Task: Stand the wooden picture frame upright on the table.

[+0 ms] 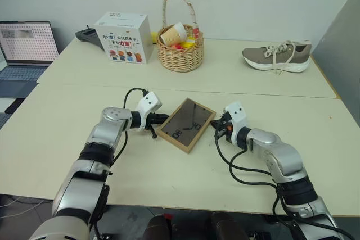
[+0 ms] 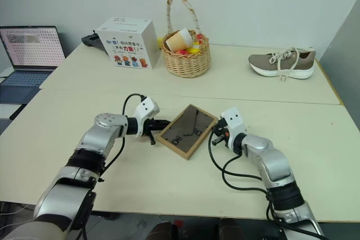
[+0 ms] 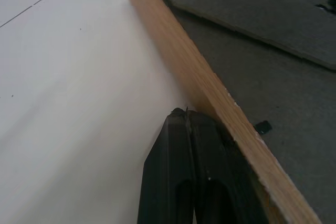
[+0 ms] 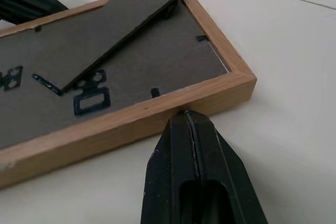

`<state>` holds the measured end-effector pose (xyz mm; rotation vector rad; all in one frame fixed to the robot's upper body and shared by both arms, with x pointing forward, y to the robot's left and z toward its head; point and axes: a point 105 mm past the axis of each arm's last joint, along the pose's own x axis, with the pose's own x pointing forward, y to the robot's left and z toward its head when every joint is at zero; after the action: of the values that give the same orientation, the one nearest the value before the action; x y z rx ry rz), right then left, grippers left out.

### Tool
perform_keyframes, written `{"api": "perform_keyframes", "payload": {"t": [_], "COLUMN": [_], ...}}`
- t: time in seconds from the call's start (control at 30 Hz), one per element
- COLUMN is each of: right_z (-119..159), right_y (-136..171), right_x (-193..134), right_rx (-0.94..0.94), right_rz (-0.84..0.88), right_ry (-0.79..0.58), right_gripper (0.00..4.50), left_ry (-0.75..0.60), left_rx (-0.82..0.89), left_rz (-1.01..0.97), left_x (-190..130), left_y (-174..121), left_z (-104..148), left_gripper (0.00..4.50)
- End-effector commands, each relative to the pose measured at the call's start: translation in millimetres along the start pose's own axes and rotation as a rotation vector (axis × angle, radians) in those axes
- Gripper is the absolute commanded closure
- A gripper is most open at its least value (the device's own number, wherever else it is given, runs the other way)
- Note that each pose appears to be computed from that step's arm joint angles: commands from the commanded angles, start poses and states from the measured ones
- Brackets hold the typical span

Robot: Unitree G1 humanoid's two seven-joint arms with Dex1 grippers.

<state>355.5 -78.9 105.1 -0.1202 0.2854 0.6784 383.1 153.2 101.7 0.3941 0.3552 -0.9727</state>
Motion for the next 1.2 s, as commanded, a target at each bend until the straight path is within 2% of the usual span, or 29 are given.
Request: {"api": "perform_keyframes", "payload": {"t": [0.03,0.23,0.4,0.47,0.53,0.67,0.8,0.83,0.9,1.03,1.2], "right_z": [25,24,20,17,13,14,9,8,6,6,4], "right_y": [3,6,13,12,9,7,6,7,8,12,11], "right_x": [8,7,0,-3,-6,-12,-13,-12,-10,-3,4], "right_rx": [-0.046,-0.061,-0.070,-0.080,-0.093,-0.140,-0.167,-0.172,-0.180,-0.153,-0.143], "right_rz": [0.033,0.070,0.108,0.111,0.111,0.153,0.182,0.186,0.188,0.182,0.164], "right_ry": [-0.076,-0.080,-0.066,-0.057,-0.047,-0.048,-0.028,-0.025,-0.024,-0.035,-0.036], "right_gripper": [4.50,4.50,4.50,4.50,4.50,4.50,4.50,4.50,4.50,4.50,4.50], "left_ry": [-0.001,0.018,0.069,0.059,0.024,-0.079,-0.042,-0.044,-0.072,-0.050,-0.054], "left_rx": [0.021,0.007,-0.023,-0.060,-0.169,-0.542,-0.822,-0.901,-1.045,-1.137,-1.166], "left_rz": [-0.104,-0.108,-0.073,-0.063,-0.077,-0.234,-0.298,-0.308,-0.306,-0.252,-0.267], "left_x": [-2,-23,-37,-42,-49,-70,-85,-87,-88,-78,-61], "left_y": [-31,-48,-50,-51,-53,-74,-85,-85,-78,-70,-67], "left_z": [5,4,-11,-13,-12,0,-12,-13,-15,-30,-31], "left_gripper": [4.48,4.48,4.48,4.48,4.48,3.81,3.14,2.82,2.51,1.75,0.89]}}
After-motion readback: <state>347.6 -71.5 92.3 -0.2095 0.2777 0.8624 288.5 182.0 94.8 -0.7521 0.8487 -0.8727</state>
